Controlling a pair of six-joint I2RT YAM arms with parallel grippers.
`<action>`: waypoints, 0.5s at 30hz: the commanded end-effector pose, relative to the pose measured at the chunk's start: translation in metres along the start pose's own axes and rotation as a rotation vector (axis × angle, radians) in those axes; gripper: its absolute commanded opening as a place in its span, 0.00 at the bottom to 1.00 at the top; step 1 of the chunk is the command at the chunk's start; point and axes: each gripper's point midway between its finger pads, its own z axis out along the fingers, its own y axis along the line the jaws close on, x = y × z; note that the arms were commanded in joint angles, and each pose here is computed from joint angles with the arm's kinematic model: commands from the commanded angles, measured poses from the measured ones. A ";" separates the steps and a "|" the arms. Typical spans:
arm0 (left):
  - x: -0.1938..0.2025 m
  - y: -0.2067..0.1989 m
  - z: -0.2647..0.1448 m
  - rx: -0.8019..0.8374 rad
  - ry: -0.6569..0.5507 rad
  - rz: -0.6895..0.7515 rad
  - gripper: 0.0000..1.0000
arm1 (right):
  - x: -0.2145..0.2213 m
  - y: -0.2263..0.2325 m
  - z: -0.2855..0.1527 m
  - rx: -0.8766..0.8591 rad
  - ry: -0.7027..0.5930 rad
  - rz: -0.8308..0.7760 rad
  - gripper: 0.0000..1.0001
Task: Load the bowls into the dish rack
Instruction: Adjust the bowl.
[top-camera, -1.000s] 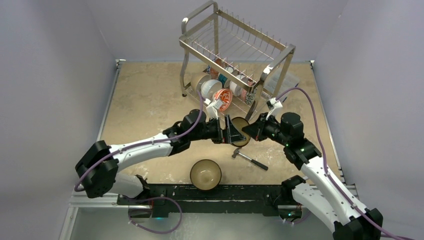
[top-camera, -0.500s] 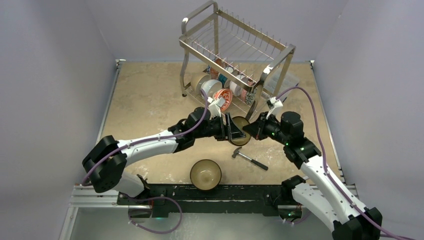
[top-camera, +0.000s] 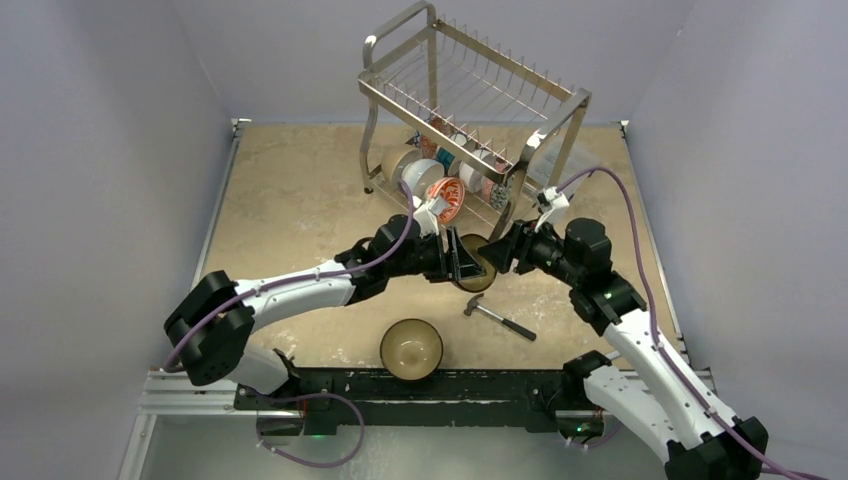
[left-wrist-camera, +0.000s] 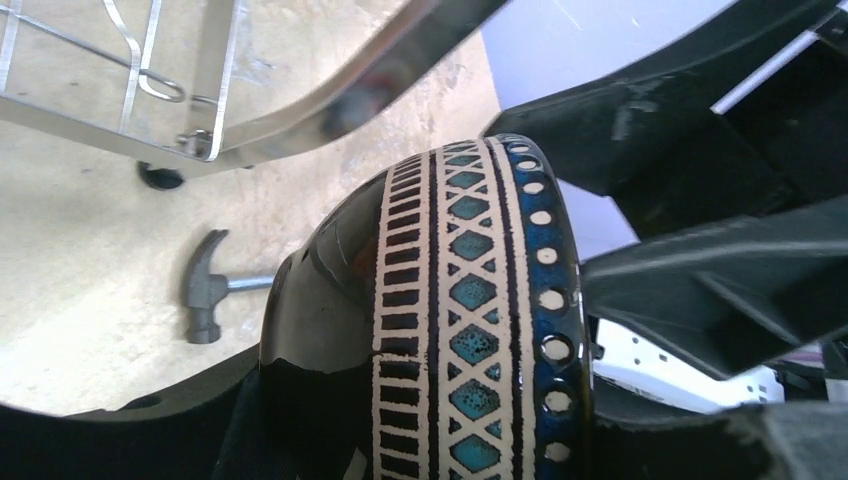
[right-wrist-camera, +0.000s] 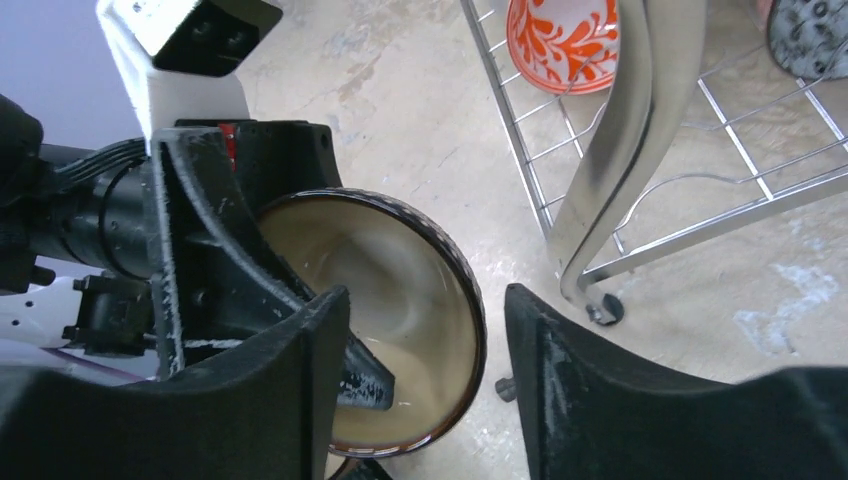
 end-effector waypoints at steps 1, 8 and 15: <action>-0.031 -0.010 -0.013 0.034 -0.098 0.043 0.03 | -0.027 0.008 -0.008 0.020 -0.080 -0.017 0.65; -0.064 0.026 -0.014 -0.055 -0.154 0.050 0.00 | -0.036 0.006 -0.018 0.061 -0.125 -0.021 0.78; -0.103 0.056 0.005 -0.171 -0.166 0.145 0.00 | -0.038 0.004 -0.021 0.082 -0.127 -0.026 0.81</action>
